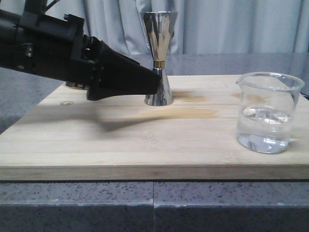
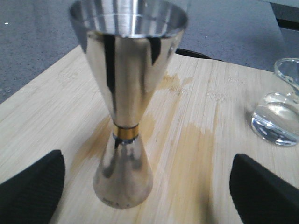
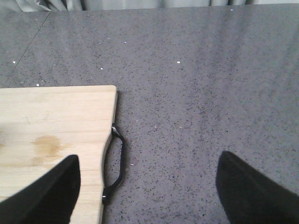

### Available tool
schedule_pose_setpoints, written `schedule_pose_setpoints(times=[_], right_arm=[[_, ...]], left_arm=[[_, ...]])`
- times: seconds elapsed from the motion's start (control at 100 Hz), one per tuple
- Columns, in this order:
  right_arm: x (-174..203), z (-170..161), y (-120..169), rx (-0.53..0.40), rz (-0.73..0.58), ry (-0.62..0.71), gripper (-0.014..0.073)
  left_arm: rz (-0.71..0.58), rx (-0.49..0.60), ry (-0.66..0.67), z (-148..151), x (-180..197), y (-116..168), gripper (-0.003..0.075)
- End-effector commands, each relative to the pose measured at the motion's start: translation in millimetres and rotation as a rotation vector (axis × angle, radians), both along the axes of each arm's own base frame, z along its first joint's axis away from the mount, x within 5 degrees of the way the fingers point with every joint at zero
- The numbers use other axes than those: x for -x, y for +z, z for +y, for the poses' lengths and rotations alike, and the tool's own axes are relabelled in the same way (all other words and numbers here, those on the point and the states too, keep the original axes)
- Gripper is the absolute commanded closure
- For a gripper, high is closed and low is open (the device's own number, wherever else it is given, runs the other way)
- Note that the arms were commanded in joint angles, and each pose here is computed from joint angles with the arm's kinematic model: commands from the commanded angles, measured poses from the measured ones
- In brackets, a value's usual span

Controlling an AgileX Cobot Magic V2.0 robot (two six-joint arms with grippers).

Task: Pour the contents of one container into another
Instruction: 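Reach the left gripper to the steel jigger and grasp its waist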

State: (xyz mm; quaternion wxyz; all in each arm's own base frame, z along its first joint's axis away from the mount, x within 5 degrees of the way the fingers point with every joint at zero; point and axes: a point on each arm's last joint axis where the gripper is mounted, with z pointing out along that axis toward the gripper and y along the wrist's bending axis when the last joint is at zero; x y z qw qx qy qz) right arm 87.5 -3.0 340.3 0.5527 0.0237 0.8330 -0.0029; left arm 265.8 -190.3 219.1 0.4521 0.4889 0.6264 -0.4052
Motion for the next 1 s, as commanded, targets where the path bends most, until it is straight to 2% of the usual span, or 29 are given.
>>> schedule_pose_setpoints(times=[0.0,0.6,0.86,0.99], right_arm=[[-3,0,16,0.01,-0.09,0.004,0.0053],[-3,0,16,0.01,-0.089,0.004,0.0053],[-3,0,16,0.01,-0.089,0.004,0.0053],[-3,0,16,0.01,-0.089,0.004,0.0053]], left_arm=[[-0.038,0.134,-0.018,-7,-4,26,0.0059],[-0.068,0.185,-0.1,-35,-26,29,0.0059],[-0.067,0.186,-0.103,-37,-27,28,0.006],[-0.067,0.188,-0.105,-37,-26,29,0.0129]])
